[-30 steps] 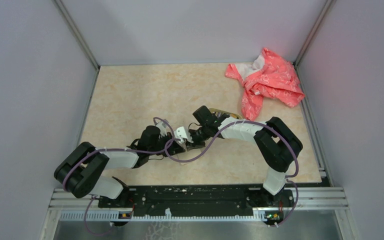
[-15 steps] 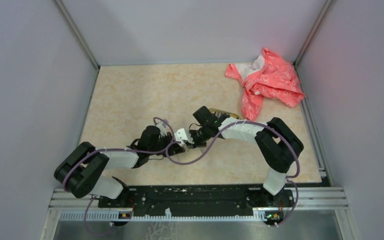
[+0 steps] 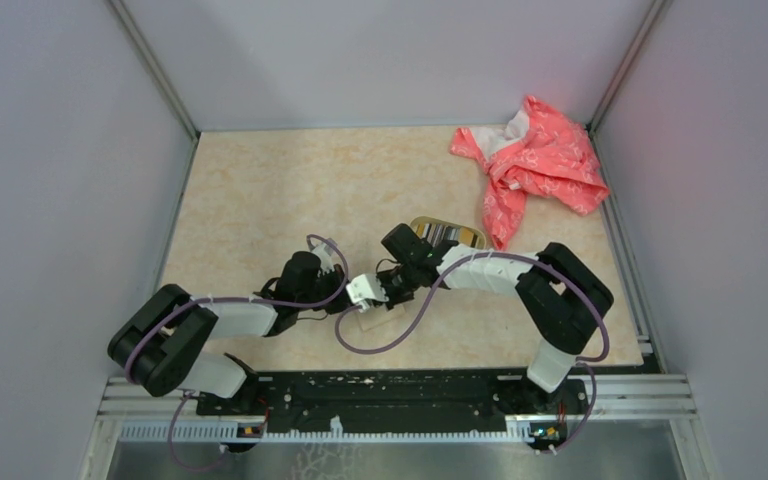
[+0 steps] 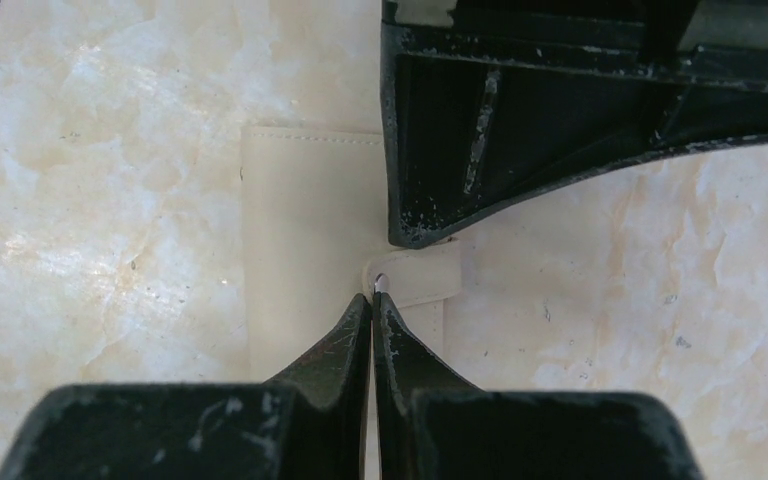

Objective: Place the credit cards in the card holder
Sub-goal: Close the card holder at the center of the board.

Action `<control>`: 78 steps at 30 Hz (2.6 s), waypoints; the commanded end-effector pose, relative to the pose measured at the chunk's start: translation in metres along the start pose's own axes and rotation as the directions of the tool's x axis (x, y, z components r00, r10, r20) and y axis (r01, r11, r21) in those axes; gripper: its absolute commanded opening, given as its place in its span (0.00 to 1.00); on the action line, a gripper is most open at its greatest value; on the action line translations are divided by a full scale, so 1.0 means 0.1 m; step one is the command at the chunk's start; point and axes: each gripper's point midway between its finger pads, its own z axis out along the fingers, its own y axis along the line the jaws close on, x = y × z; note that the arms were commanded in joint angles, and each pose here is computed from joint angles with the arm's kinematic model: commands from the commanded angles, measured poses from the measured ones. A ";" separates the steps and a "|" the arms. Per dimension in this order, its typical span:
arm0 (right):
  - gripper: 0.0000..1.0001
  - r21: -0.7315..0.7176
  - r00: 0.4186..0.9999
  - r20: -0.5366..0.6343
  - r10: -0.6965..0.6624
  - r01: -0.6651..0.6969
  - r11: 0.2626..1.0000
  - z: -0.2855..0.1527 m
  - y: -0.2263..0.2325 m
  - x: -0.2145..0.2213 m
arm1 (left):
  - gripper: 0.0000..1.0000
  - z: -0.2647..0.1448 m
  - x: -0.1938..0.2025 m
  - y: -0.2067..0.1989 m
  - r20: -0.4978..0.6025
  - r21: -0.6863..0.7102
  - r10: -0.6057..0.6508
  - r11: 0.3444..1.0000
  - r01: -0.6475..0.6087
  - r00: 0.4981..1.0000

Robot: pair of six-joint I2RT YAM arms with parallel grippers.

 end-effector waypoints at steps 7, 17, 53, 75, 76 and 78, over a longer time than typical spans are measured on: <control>0.00 0.072 0.999 -0.007 -0.031 0.031 0.997 0.00 -0.13 -0.13 | 0.03 -0.02 0.17 0.27 -0.048 -0.094 0.006 0.996 -0.010 0.999; 0.00 0.141 1.000 -0.005 -0.023 0.023 0.990 -0.07 -0.25 -0.18 | 0.03 -0.03 0.18 0.27 -0.048 -0.093 0.005 0.996 -0.009 0.999; 0.00 0.042 0.972 -0.145 -0.187 0.195 0.980 0.11 0.08 0.03 | 0.03 -0.04 0.19 0.26 -0.047 -0.085 0.008 0.996 -0.012 0.999; 0.00 -0.131 0.899 -0.293 -0.325 0.299 0.945 0.23 0.35 0.17 | 0.03 -0.04 0.17 0.23 -0.047 -0.078 0.017 0.997 -0.020 0.999; 0.00 -0.152 0.895 -0.301 -0.329 0.296 0.943 0.23 0.37 0.18 | 0.03 -0.04 0.16 0.23 -0.048 -0.076 0.017 0.997 -0.020 0.999; 0.00 -0.182 0.886 -0.318 -0.338 0.293 0.939 0.23 0.35 0.18 | 0.03 -0.03 0.16 0.21 -0.049 -0.071 0.016 0.997 -0.019 0.999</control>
